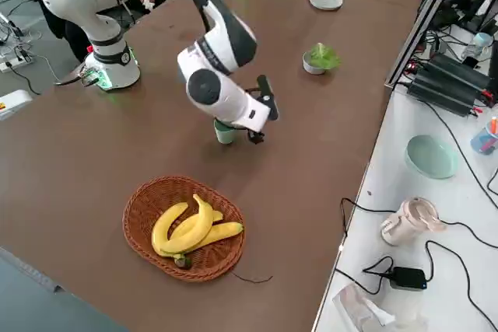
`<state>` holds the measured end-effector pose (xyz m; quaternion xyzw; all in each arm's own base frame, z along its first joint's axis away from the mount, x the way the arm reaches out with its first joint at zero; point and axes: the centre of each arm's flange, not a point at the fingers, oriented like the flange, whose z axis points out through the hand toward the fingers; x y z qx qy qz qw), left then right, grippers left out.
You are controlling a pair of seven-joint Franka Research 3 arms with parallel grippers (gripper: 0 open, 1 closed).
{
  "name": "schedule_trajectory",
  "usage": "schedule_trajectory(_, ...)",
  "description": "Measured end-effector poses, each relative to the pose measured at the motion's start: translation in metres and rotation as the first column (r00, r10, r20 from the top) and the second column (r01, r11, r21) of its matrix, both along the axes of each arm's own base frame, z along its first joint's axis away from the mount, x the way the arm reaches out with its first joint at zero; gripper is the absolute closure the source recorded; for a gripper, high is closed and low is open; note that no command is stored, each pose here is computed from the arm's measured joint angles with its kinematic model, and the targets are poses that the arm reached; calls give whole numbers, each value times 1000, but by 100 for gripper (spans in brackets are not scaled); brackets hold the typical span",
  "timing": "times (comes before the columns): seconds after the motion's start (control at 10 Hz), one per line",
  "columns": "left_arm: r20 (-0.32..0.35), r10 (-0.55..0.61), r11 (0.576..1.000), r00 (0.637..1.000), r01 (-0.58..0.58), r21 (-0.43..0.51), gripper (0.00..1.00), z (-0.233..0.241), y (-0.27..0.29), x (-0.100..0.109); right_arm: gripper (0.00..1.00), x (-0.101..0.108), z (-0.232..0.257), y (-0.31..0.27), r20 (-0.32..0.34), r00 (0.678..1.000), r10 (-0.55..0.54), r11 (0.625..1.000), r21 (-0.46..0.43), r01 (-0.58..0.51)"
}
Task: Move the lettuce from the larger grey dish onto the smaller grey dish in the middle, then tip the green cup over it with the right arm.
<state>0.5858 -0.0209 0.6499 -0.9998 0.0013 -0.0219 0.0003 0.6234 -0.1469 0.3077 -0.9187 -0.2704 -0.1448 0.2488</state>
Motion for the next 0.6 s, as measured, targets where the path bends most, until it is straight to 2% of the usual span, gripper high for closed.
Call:
schedule_trajectory(0.1,0,0,1000,1000,0,0,0,0,0,0,0,10,16,24,-58,992,-114,993,-22,113)
schedule_trajectory(0.3,0,0,1000,1000,0,0,0,0,0,0,0,23,53,69,-155,936,-318,947,-100,305)
schedule_trajectory(0.5,0,0,1000,1000,0,0,0,0,0,0,0,27,93,101,-197,875,-443,893,-188,409)
schedule_trajectory(0.6,0,0,1000,1000,0,0,0,0,0,0,0,26,114,112,-213,855,-474,876,-214,432)
